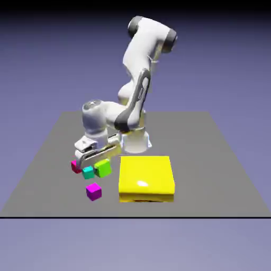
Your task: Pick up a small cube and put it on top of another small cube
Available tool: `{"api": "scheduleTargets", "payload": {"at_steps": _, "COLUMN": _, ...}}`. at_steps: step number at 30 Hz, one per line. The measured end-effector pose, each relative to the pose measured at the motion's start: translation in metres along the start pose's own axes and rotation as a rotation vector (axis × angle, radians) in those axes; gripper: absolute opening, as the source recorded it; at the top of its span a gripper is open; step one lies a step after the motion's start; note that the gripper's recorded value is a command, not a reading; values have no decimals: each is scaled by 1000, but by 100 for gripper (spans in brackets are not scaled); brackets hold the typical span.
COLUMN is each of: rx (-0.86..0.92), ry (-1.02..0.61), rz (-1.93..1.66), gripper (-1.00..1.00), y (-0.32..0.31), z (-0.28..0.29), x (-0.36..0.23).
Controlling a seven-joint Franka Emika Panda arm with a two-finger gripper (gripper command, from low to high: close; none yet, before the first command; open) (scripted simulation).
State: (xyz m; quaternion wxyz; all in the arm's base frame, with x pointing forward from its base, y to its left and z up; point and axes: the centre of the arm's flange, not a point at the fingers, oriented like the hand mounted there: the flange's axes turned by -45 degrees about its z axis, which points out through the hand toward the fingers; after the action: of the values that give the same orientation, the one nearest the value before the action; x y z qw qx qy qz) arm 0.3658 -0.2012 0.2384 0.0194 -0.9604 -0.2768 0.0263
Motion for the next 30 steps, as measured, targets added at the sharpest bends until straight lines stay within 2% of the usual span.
{"api": "scheduleTargets", "payload": {"at_steps": 4, "rx": 2, "ry": -96, "rz": 66, "gripper": -100, "y": 1, "z": 6, "x": -81}}
{"api": "scheduleTargets", "payload": {"at_steps": 9, "rx": -43, "ry": -133, "rz": 72, "gripper": -100, "y": -1, "z": -4, "x": -137}}
{"api": "scheduleTargets", "payload": {"at_steps": 20, "rx": 2, "ry": -194, "rz": 85, "gripper": -100, "y": 0, "z": 42, "x": -151}}
{"api": "scheduleTargets", "payload": {"at_steps": 30, "rx": -22, "ry": -157, "rz": 75, "gripper": -100, "y": 1, "z": 65, "x": -147}}
